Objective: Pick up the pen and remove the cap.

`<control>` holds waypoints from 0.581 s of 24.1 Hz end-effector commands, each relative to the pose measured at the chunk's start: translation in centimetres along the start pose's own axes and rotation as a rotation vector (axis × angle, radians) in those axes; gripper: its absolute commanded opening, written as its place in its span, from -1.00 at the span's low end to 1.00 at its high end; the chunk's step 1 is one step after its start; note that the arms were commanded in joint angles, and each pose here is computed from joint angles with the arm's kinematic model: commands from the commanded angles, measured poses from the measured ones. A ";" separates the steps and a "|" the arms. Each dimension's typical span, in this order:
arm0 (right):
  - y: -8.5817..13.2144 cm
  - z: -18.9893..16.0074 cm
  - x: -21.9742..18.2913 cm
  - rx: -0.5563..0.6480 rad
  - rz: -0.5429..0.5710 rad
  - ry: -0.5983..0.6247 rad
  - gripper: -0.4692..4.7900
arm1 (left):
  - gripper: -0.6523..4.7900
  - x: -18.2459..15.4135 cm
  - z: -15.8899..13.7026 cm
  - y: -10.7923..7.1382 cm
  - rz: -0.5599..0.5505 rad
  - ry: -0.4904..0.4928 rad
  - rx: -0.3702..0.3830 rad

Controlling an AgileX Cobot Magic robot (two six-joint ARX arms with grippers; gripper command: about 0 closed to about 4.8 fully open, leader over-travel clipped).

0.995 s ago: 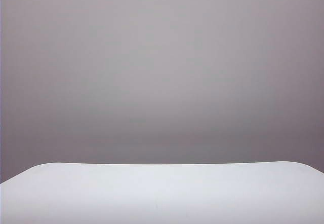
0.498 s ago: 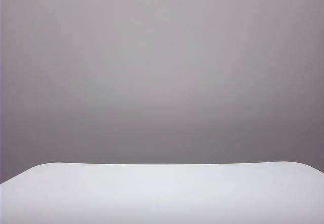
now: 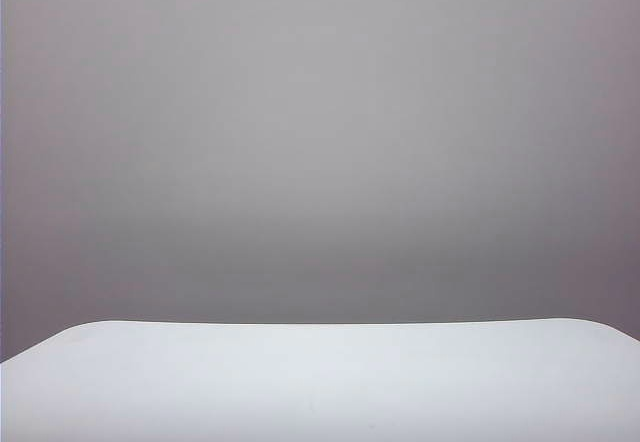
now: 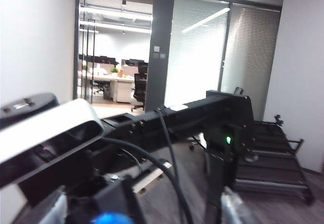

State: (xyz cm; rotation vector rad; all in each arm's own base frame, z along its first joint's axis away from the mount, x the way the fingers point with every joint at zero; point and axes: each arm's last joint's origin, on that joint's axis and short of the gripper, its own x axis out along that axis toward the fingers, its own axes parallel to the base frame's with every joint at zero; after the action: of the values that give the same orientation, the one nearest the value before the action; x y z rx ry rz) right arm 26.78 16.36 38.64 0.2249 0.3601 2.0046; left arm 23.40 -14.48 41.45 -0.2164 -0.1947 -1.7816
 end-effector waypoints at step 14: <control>0.2 0.3 0.0 0.005 0.000 0.000 -0.64 | -0.09 0.1 -0.6 0.7 0.010 -0.008 -0.005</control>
State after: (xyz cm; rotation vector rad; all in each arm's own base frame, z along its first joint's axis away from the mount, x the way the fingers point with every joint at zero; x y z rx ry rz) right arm 26.80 16.36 38.64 0.2383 0.3823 1.9980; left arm 24.20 -14.93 40.67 -0.2300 -0.1666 -1.7789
